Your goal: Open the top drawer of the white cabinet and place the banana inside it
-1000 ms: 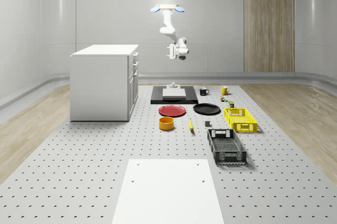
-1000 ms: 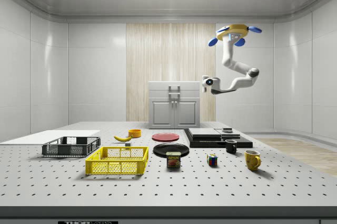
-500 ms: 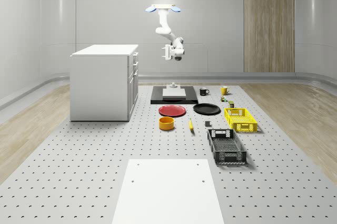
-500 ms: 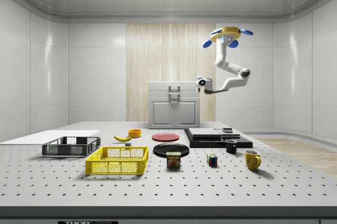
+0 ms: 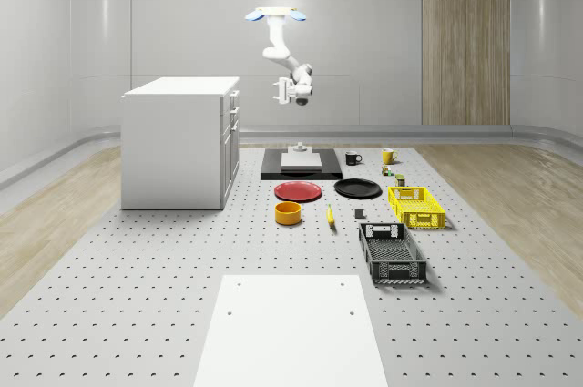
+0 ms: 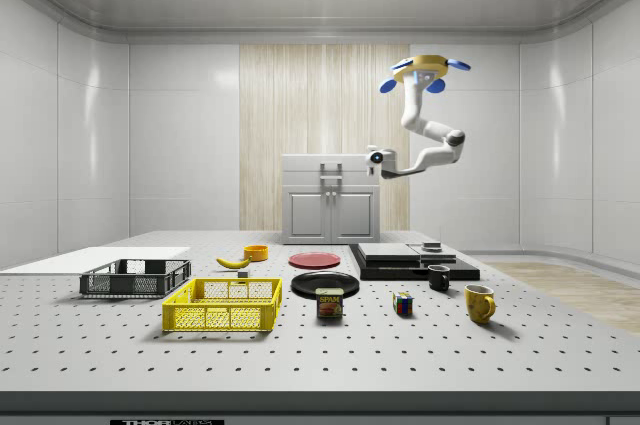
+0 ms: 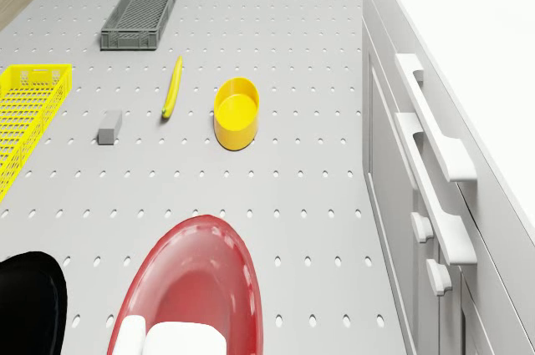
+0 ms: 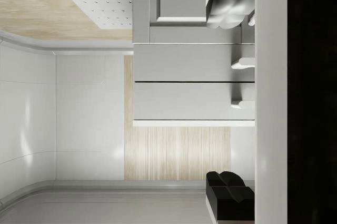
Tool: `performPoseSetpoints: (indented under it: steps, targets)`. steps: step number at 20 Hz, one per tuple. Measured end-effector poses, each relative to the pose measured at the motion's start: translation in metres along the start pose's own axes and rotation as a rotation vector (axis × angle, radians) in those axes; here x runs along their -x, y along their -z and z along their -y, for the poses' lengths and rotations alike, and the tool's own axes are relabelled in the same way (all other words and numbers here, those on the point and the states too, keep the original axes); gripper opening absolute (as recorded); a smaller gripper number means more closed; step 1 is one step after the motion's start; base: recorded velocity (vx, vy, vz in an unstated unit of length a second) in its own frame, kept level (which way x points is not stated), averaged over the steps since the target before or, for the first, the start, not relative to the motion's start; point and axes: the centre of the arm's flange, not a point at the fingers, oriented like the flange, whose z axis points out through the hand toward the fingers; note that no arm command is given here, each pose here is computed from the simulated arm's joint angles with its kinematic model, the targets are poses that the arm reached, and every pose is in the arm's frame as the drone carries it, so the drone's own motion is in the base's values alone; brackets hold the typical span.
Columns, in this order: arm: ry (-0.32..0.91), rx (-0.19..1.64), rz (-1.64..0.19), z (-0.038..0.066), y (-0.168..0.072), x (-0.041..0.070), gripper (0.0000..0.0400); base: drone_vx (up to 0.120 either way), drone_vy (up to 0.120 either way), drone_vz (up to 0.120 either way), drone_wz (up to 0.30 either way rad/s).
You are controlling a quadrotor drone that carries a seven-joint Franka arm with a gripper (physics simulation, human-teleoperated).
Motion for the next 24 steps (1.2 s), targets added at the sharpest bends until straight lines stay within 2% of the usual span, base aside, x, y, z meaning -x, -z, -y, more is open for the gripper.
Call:
performPoseSetpoints:
  steps: [3,24]
  targets:
    - [0.0,0.0,0.0,0.0,0.0,0.0,0.04,0.12,0.0,0.0,0.0]
    - [0.0,0.0,0.0,0.0,0.0,0.0,0.04,0.12,-0.095,0.0,0.0]
